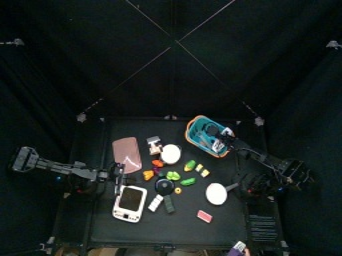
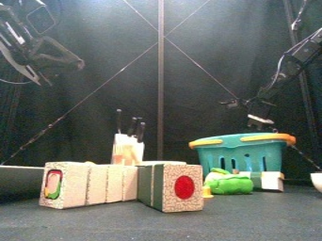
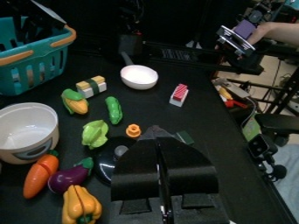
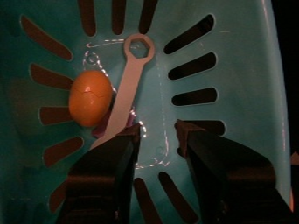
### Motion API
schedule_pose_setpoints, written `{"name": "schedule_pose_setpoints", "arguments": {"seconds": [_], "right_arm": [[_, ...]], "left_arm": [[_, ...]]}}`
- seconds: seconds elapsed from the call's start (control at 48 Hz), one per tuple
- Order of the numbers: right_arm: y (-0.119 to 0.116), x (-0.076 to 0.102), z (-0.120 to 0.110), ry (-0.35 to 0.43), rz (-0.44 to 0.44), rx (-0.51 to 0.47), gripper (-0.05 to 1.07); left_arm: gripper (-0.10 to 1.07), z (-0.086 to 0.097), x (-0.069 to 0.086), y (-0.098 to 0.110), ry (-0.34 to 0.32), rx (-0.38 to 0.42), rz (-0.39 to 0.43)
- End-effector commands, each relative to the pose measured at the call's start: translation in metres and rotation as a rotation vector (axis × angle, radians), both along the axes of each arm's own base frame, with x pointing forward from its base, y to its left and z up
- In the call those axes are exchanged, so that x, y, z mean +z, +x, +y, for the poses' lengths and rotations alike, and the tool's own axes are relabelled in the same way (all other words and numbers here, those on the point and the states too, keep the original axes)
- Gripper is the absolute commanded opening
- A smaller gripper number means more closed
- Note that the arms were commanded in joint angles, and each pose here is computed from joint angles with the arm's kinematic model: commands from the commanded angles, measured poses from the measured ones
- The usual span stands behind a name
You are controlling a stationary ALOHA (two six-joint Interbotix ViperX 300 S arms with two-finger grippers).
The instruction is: Grab egg sushi
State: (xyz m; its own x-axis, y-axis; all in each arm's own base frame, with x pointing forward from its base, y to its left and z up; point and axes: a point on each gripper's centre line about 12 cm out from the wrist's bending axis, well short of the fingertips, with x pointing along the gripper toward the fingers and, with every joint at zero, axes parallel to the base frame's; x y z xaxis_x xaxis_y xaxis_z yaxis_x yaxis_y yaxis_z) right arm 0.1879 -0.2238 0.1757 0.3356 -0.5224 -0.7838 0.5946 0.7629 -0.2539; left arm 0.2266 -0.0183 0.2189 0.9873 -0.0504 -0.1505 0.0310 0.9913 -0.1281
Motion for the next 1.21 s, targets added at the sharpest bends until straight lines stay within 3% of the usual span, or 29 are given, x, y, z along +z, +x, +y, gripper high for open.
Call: {"name": "schedule_pose_setpoints", "arguments": {"seconds": [0.0,0.146,0.396,0.729,0.917,1.188], "right_arm": [[0.003,0.009,0.000,-0.024,-0.027,0.005,0.77],[0.005,0.023,0.003,-0.046,-0.072,0.004,0.77],[0.006,0.061,0.026,-0.077,-0.242,0.001,0.77],[0.022,0.095,0.087,-0.041,-0.444,0.148,0.77],[0.035,0.098,0.117,0.026,-0.496,0.245,0.77],[0.050,0.082,0.165,0.144,-0.472,0.401,0.77]], "left_arm": [[0.04,0.000,0.006,0.003,-0.005,0.004,-0.023],[0.04,0.000,0.005,0.002,-0.004,0.004,-0.020],[0.04,0.000,0.007,0.003,-0.005,0.002,-0.026],[0.04,-0.002,0.006,0.003,-0.006,-0.007,-0.023],[0.04,-0.002,0.005,0.002,-0.006,-0.007,-0.019],[0.04,-0.003,0.005,0.002,-0.005,-0.010,-0.020]]}}
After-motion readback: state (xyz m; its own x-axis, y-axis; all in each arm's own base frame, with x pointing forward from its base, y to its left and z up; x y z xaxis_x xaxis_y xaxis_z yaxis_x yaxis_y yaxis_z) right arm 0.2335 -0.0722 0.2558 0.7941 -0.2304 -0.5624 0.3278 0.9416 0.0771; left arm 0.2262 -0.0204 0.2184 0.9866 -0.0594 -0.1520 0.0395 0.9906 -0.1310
